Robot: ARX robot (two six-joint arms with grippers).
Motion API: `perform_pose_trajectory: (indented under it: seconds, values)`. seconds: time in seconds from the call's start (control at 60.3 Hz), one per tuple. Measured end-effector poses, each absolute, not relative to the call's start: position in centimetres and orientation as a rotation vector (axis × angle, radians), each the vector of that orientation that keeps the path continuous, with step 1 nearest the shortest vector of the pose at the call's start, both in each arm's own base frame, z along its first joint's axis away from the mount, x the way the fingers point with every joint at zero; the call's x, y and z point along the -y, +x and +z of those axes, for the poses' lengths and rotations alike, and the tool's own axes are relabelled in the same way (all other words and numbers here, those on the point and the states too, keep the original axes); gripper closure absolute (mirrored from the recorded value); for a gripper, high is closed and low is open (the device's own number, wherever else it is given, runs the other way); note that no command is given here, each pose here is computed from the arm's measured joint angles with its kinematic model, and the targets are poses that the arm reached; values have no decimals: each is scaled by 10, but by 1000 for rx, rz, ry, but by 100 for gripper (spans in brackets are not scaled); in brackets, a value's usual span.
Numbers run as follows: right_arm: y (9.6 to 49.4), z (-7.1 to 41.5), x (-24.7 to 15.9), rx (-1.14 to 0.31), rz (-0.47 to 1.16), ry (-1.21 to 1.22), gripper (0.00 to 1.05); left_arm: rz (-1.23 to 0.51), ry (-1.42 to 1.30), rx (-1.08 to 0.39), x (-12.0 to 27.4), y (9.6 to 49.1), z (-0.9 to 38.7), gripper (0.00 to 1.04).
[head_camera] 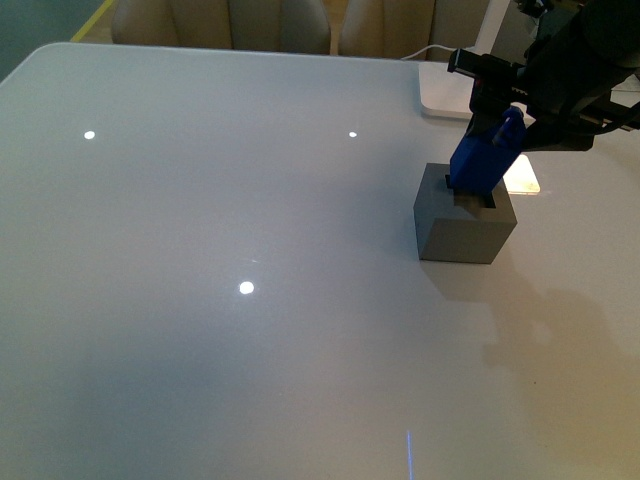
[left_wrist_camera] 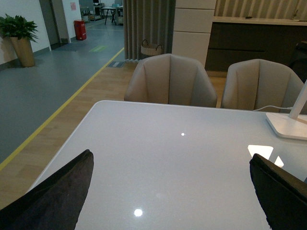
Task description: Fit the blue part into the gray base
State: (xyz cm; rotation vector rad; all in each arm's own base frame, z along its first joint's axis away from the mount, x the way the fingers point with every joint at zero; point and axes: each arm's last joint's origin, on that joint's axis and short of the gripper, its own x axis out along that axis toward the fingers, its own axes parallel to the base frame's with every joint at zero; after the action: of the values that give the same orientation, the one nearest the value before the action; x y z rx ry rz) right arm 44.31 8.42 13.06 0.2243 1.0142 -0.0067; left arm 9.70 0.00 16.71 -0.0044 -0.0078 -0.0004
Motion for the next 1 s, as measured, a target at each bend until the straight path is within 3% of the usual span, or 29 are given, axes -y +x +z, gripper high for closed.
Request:
perform_pose_trajectory:
  seconds: [0.962, 0.995]
  values:
    - [442, 121, -81, -1060, -4, 168, 60, 0, -4, 8, 0, 97, 167, 7]
    - [442, 121, -81, -1060, -2, 163, 56, 0, -4, 8, 0, 97, 167, 7]
